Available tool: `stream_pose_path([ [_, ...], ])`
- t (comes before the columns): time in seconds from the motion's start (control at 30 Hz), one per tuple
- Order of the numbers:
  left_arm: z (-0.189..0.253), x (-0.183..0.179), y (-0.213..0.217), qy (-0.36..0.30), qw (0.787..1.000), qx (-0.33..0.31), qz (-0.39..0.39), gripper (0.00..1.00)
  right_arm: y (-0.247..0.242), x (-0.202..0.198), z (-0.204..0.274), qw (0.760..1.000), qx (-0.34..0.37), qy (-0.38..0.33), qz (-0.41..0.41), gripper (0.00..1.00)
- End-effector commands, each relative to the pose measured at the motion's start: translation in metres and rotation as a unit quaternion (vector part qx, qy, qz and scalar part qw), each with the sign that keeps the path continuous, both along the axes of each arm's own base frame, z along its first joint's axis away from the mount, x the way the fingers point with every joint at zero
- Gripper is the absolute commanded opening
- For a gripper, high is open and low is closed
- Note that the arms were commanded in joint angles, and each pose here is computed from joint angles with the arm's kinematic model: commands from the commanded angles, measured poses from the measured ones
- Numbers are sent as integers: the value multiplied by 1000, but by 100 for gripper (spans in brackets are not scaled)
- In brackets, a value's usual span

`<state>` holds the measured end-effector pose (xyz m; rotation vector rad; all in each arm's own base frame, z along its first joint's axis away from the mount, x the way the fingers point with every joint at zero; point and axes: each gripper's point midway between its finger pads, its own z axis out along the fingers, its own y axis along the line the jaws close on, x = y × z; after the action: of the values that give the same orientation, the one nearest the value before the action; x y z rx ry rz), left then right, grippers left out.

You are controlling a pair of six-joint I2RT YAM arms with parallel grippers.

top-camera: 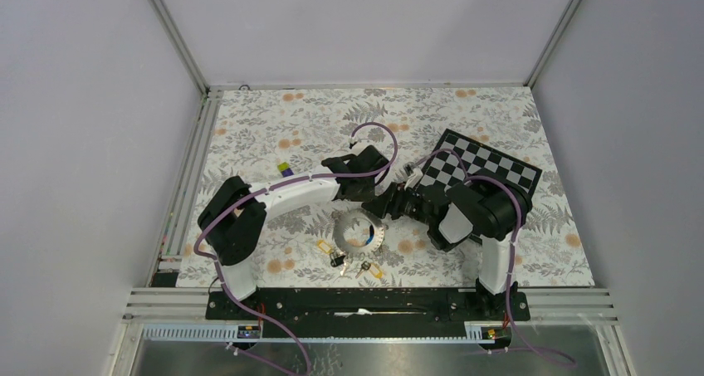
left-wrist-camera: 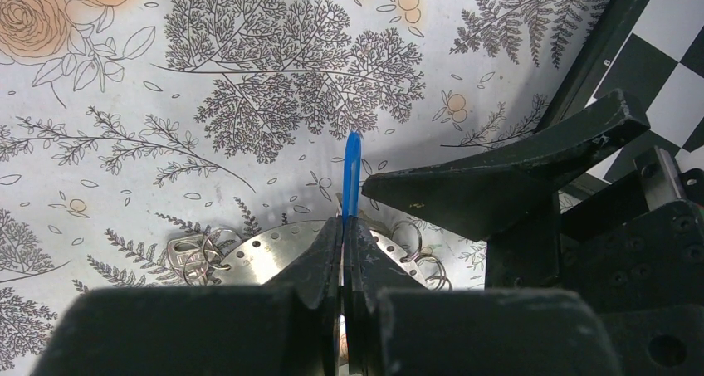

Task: Remove the keys from the keyring

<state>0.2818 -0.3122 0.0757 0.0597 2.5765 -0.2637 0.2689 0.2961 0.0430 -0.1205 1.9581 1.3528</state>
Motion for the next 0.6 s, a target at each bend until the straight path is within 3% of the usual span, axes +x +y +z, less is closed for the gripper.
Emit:
stream_pose_path([
  [0.0, 22, 8, -14, -21, 999, -29, -4, 0, 9, 13, 13, 999, 6, -45, 0, 69],
  [0.57, 22, 8, -15, -19, 999, -32, -5, 0, 16, 22, 15, 999, 17, -50, -1, 57],
])
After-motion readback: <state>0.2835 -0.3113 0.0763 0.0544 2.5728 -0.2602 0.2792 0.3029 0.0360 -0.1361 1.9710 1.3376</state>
